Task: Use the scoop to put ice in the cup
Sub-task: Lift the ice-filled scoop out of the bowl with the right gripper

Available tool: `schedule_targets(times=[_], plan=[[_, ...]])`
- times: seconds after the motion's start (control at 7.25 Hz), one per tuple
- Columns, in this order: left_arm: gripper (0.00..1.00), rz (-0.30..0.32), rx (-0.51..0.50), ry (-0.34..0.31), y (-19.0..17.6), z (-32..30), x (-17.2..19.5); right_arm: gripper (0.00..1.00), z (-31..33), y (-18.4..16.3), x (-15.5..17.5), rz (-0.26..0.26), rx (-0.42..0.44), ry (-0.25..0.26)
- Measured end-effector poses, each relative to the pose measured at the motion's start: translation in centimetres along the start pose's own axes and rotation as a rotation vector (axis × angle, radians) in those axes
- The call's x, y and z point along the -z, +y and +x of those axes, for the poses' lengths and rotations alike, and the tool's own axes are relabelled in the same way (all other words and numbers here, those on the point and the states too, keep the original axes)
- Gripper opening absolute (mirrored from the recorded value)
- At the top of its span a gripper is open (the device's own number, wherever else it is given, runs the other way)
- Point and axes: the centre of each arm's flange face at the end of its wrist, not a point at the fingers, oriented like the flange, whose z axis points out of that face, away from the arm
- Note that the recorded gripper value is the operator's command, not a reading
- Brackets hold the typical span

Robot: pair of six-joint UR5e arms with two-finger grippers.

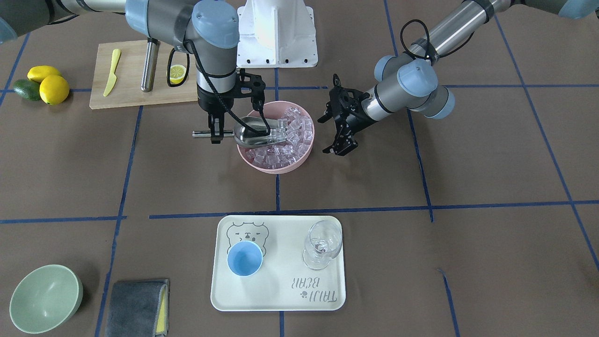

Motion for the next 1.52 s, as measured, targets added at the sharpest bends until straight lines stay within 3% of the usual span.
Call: schedule_targets(times=[0.55, 1.1, 1.52], plan=[[1.0, -0.001, 0.001, -0.003, 0.1, -0.2, 0.1, 0.0, 0.3, 1.9, -0.9, 0.109, -0.015, -0.023], [1.0, 0.0, 0.001, -0.007, 0.1, -0.4, 0.3, 0.0, 2.0, 3.9, 0.2, 0.199, -0.043, -0.076], [1.0, 0.002, 0.003, -0.014, 0.0, -0.7, 0.7, 0.0, 4.1, 6.4, 1.9, 0.301, -0.07, -0.111]])
